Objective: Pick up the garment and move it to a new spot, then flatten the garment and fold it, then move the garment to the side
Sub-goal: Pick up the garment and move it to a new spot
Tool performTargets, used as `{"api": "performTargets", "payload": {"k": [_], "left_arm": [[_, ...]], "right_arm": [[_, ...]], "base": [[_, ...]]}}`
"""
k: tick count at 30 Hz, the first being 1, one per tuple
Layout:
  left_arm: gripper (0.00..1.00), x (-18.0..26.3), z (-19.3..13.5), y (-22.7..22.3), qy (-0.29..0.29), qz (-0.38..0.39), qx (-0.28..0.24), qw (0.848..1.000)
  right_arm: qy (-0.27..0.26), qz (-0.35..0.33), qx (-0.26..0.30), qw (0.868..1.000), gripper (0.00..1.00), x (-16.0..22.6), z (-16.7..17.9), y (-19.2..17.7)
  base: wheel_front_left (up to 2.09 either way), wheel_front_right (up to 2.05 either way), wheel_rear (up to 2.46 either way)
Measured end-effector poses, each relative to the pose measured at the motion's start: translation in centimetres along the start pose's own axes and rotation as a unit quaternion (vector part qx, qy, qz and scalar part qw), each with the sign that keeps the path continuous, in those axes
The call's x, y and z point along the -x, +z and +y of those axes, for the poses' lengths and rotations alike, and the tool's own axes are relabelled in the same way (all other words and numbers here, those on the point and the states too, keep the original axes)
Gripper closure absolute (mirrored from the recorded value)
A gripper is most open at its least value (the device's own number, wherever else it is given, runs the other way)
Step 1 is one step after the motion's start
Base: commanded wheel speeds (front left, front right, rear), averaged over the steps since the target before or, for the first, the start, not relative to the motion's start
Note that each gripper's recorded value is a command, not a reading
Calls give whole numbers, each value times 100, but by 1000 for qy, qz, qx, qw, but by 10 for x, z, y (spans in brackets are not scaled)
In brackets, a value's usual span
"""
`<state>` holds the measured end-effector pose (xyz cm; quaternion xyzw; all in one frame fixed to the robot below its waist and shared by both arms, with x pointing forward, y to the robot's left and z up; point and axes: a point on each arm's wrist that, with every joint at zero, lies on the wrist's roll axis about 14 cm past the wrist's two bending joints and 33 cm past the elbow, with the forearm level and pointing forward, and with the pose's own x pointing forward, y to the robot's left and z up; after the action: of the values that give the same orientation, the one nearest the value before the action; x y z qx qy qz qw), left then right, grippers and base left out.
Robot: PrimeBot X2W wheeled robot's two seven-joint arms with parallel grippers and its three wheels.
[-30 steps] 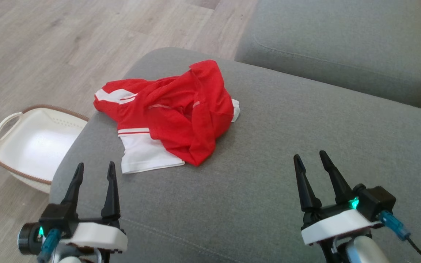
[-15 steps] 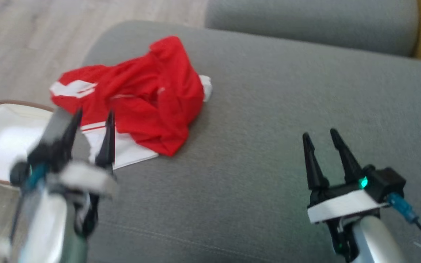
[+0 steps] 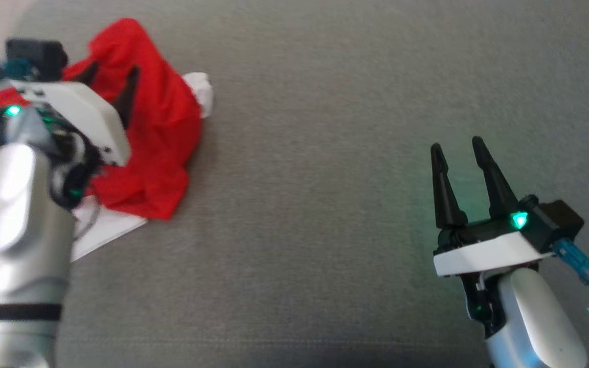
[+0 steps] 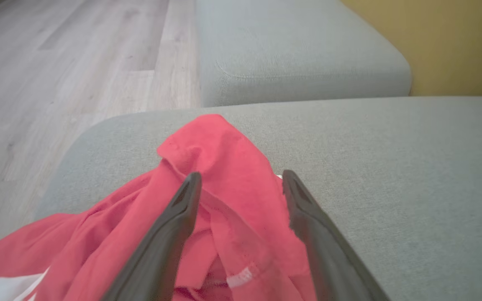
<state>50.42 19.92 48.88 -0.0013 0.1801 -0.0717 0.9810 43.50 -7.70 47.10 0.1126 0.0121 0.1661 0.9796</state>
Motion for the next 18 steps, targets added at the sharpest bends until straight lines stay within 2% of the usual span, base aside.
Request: {"api": "performTargets", "payload": {"k": [5, 13, 14, 15, 18], "left_arm": [[0, -29, 18, -46, 14, 129, -13, 991], [0, -50, 24, -62, 26, 170, -18, 985], [63, -51, 25, -65, 27, 174, -17, 984], [100, -51, 25, -66, 28, 177, -17, 984], [100, -51, 26, -60, 29, 154, -16, 988]], "right_arm": [[-33, 5, 0, 999, 0, 5, -24, -4], [-58, 14, -4, 998, 0, 13, -41, -10], [-58, 14, -4, 998, 0, 13, -41, -10], [-59, 14, -3, 998, 0, 14, -41, -10], [-59, 10, -3, 998, 0, 13, -41, -7]], "base": [[0, 0, 0], [0, 0, 0], [0, 0, 0], [0, 0, 0], [0, 0, 0]]}}
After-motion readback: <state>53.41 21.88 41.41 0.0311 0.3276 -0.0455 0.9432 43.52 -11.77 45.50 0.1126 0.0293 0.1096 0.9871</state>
